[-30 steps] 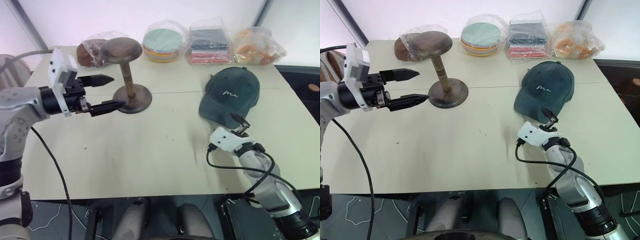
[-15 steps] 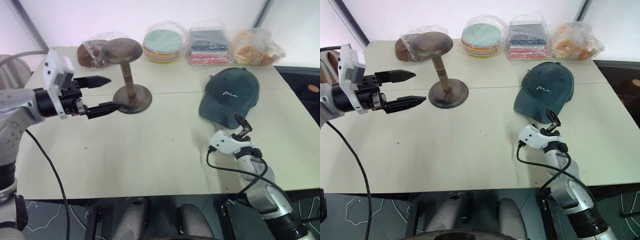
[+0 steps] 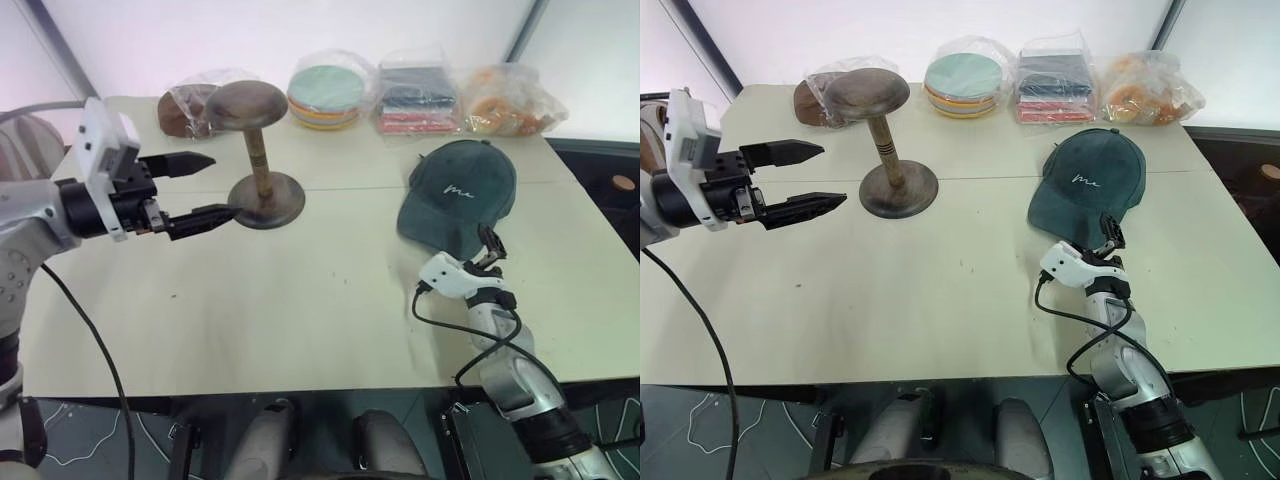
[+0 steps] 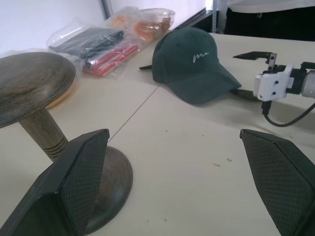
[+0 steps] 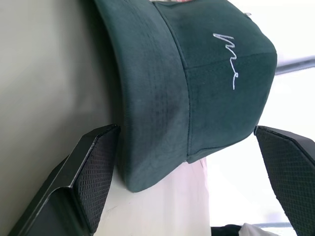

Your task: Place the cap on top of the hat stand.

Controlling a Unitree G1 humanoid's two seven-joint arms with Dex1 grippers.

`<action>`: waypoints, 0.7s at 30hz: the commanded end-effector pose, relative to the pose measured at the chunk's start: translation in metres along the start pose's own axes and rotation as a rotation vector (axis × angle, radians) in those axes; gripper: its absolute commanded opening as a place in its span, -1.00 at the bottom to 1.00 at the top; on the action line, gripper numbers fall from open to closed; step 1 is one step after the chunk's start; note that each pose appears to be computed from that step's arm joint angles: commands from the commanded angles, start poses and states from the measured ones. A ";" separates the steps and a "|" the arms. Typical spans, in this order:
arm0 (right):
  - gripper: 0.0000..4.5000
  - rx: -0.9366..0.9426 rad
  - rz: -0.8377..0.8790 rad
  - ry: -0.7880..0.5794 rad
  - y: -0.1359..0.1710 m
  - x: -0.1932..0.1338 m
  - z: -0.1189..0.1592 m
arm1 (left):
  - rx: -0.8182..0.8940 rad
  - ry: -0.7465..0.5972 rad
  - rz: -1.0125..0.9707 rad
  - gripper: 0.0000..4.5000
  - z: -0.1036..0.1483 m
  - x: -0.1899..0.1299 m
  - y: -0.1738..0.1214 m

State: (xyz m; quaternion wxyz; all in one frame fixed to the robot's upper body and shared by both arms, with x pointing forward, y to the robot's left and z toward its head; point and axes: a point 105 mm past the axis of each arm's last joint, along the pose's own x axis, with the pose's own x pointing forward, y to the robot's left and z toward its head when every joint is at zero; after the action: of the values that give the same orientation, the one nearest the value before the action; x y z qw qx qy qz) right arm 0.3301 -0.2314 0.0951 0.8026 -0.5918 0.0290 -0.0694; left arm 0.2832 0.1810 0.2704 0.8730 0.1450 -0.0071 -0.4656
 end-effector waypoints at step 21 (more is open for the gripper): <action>-0.98 0.002 -0.064 0.070 0.000 0.011 -0.021 | 0.060 -0.018 0.031 1.00 0.013 -0.006 0.001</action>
State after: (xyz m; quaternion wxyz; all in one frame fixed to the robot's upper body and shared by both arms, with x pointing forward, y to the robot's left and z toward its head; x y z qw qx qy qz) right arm 0.3406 -0.2447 0.0966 0.8058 -0.5812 0.0211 -0.1114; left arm 0.2829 0.1812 0.2722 0.8758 0.1516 -0.0098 -0.4581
